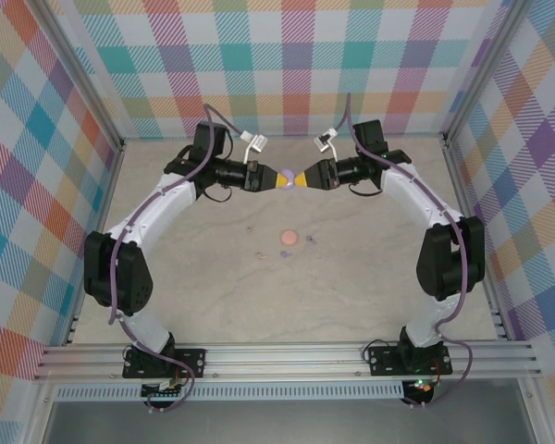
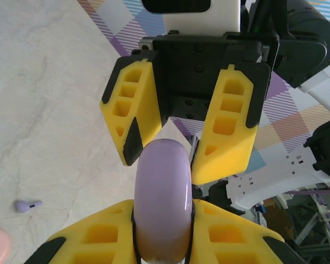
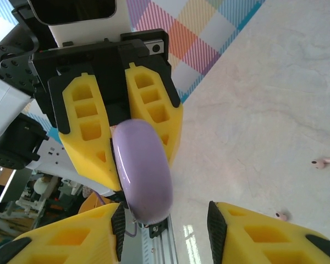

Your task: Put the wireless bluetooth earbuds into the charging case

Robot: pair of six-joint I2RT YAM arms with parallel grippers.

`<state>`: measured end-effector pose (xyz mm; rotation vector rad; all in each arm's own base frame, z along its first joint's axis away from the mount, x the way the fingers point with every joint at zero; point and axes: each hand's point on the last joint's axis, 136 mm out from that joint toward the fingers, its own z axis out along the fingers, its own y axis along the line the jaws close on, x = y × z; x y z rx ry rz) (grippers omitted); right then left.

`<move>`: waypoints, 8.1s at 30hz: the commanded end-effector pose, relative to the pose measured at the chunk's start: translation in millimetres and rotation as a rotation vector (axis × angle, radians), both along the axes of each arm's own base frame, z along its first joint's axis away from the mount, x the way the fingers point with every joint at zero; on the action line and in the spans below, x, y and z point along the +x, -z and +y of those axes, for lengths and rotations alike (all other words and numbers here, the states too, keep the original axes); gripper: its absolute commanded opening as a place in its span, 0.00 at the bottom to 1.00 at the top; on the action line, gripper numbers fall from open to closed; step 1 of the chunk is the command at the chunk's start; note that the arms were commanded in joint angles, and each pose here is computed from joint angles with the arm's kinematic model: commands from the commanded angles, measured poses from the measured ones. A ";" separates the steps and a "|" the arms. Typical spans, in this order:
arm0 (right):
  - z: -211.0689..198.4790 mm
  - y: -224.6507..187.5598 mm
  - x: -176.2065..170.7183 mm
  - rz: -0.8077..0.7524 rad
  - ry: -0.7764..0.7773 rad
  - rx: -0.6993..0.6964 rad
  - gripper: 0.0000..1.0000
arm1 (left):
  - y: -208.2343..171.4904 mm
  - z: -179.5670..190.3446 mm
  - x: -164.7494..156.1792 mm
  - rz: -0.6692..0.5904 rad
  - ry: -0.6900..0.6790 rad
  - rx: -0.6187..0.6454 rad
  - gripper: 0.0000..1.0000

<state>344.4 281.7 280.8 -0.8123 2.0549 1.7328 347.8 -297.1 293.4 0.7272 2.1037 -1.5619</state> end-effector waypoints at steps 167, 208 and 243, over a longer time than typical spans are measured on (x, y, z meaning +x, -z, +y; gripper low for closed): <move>-24.3 -28.4 -25.7 -1.119 0.129 -0.103 0.66 | -37.8 -7.8 -2.0 0.062 -0.048 0.056 0.54; 23.4 -60.9 -61.4 -1.244 -0.190 0.058 0.49 | -47.2 -14.6 -42.4 0.018 0.105 0.102 0.55; 15.6 -6.1 -43.3 -1.012 -0.152 -0.144 0.20 | -35.1 21.5 -10.5 -0.169 -0.103 0.299 0.82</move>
